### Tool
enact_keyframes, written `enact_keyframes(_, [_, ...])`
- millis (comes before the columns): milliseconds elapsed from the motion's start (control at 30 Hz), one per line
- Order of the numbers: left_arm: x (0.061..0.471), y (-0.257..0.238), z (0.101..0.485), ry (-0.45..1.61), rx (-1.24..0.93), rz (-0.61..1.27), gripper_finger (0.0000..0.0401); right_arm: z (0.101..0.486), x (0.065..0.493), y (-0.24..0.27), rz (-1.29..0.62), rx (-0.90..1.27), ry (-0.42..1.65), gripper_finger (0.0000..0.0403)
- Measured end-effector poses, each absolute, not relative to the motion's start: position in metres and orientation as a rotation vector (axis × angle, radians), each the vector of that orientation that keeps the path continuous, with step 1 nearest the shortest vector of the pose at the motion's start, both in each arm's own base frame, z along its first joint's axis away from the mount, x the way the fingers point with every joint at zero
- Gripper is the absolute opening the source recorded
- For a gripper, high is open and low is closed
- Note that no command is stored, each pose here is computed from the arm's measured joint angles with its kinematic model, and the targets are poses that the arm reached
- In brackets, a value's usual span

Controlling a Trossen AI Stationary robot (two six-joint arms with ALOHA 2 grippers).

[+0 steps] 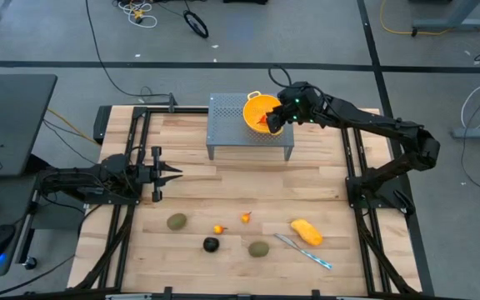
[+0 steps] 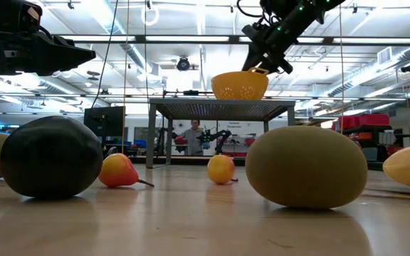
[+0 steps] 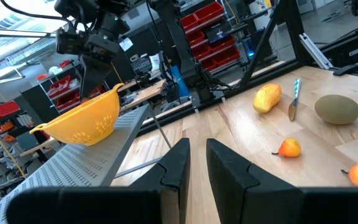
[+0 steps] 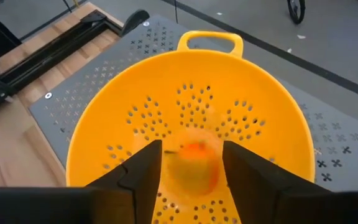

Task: Pick & Place Fruit
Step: Put the peach into the yellow strainer bowl on the shelf

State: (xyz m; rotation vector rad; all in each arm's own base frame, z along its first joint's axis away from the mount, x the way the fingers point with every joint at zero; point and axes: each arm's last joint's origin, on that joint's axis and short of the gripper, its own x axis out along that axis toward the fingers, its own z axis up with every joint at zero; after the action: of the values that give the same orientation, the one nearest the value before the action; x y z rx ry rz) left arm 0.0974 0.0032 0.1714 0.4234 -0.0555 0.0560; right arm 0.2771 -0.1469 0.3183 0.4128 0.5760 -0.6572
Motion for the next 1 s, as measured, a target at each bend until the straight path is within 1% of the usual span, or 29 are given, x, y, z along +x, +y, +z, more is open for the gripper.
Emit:
enact_keyframes(267, [0.097,0.003,0.171,-0.055,0.423,0.056,0.0064,0.317,0.275,-0.146,-0.657,0.408,0.603,0.0195])
enact_keyframes(433, [0.097,0.003,0.172,-0.056,0.423,0.056,0.0064,0.329,0.271,-0.138,-0.632,0.384,0.556,0.0195])
enact_keyframes(667, [0.097,0.003,0.171,-0.055,0.423,0.056,0.0064,0.345,0.268,-0.114,-0.53,0.304,0.528,0.0195])
enact_keyframes(833, [0.097,0.003,0.171,-0.055,0.423,0.056,0.0064,0.354,0.267,-0.091,-0.447,0.286,0.502,0.0195])
enact_keyframes(1000, [0.097,0.003,0.171,-0.055,0.423,0.056,0.0064,0.354,0.272,-0.069,-0.369,0.265,0.515,0.0195])
